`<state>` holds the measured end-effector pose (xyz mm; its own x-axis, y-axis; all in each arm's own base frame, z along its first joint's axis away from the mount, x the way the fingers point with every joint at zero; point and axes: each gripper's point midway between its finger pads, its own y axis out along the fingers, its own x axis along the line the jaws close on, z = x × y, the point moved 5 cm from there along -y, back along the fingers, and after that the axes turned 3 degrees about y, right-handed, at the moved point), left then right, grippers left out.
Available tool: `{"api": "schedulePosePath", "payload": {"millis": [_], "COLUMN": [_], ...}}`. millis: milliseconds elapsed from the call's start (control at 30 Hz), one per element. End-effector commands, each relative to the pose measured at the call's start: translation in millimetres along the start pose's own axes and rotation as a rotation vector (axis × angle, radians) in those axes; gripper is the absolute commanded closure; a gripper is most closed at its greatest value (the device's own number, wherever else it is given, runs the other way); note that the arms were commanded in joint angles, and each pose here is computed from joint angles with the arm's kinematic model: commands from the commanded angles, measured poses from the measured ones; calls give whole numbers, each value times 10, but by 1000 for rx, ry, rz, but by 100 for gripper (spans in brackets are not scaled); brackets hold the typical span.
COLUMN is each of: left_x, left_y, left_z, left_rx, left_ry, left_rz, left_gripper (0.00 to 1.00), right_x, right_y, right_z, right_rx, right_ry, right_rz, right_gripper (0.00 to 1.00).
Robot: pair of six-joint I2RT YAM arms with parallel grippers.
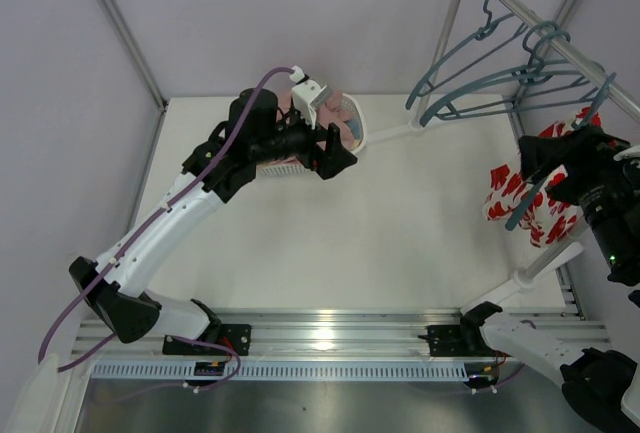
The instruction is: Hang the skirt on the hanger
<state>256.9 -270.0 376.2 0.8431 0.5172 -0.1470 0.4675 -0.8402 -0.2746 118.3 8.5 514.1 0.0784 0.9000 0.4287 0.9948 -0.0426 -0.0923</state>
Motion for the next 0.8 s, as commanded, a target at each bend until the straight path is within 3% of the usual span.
{"api": "schedulePosePath", "payload": {"millis": [0,100,267,333,500,567,767], "left_x": [-27,60,409,633,977,1015,1052], "left_y": [-83,-91,-171,-313,-692,-842,-1368], "left_z": [-74,-21,230,340,639,703,989], "left_rx": [-23,-12,25,7,-15,-23,-91], "left_ry": [2,-21,-156,-241,-279,-295,-335], "left_rz": [-20,-93,-267,-333,-524,-573,-775], "left_gripper": [8,8,7,8,8,7,5], "right_x": [530,762,1089,1098,1160,1130,1143], "right_y": [125,278,263,357,690,815,993], "right_z": [49,279,415,592,1185,1543,2088], "right_rx": [46,150,97,116,241,312,332], "right_ry": [-57,-94,-60,-71,-63,-51,-62], "right_rz": [-325,-440,-732,-750,-783,-784,-776], "right_gripper": [19,17,12,11,9,9,5]}}
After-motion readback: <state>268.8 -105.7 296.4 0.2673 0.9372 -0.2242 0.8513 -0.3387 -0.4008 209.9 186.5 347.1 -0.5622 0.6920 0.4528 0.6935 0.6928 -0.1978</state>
